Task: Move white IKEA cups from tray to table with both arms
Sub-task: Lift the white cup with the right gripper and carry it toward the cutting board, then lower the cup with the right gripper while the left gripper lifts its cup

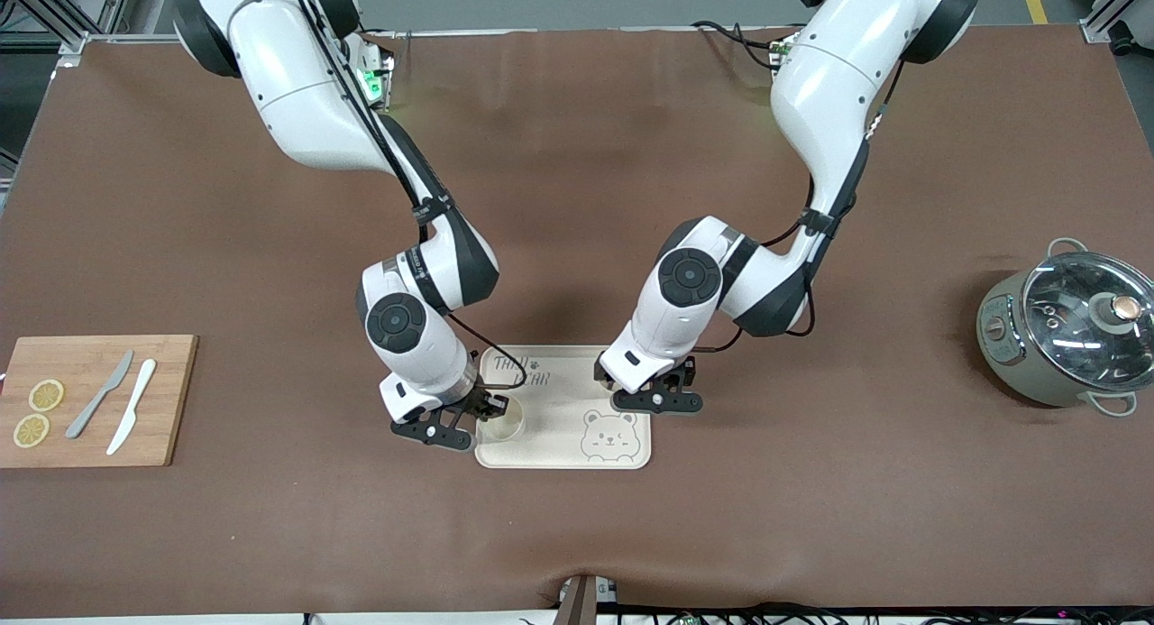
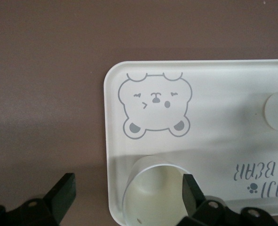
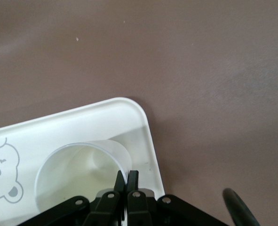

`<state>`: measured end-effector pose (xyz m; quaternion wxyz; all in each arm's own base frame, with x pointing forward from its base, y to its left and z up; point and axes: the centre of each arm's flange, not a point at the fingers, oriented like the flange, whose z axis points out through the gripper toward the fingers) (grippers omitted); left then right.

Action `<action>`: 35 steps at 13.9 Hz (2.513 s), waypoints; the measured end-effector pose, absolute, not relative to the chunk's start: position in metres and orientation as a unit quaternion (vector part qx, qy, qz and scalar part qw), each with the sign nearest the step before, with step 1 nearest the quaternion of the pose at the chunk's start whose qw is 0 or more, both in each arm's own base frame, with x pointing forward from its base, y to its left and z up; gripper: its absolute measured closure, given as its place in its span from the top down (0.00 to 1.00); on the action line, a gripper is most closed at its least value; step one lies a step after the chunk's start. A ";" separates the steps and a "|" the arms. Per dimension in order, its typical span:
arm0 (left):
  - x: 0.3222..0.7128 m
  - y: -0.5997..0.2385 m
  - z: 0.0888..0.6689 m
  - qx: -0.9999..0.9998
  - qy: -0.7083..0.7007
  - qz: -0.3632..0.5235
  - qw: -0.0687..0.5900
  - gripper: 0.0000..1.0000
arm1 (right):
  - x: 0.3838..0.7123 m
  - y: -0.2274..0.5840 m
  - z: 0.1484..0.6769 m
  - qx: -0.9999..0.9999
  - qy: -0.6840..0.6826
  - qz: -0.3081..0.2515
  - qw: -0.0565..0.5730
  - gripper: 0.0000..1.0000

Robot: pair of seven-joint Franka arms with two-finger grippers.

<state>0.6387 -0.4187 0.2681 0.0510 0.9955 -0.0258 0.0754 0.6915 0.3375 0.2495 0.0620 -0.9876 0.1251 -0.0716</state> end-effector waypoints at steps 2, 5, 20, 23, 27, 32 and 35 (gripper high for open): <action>0.635 -0.417 0.261 0.996 -0.031 0.069 0.046 1.00 | 0.701 0.324 0.259 -0.988 0.125 -0.074 0.053 0.03; 0.628 -0.416 0.250 0.997 -0.033 0.058 0.040 1.00 | 0.724 0.281 0.281 -0.993 0.092 -0.071 0.037 0.03; 0.619 -0.418 0.232 0.997 -0.043 0.055 0.031 1.00 | 0.775 0.003 0.283 -0.996 -0.055 -0.067 0.011 0.03; 0.618 -0.418 0.226 0.997 -0.040 0.054 0.031 0.93 | 0.771 -0.037 0.274 -0.996 -0.065 -0.061 0.020 0.03; 0.617 -0.418 0.222 0.998 -0.038 0.051 0.030 0.50 | 0.761 -0.078 0.256 -0.997 -0.063 -0.044 0.021 0.03; 0.618 -0.418 0.222 0.997 -0.034 0.054 0.032 0.04 | 0.757 -0.071 0.245 -0.997 -0.066 -0.034 0.028 0.03; 0.623 -0.410 0.224 0.998 -0.027 0.056 0.032 0.04 | 0.756 -0.070 0.244 -0.997 -0.066 -0.033 0.028 0.30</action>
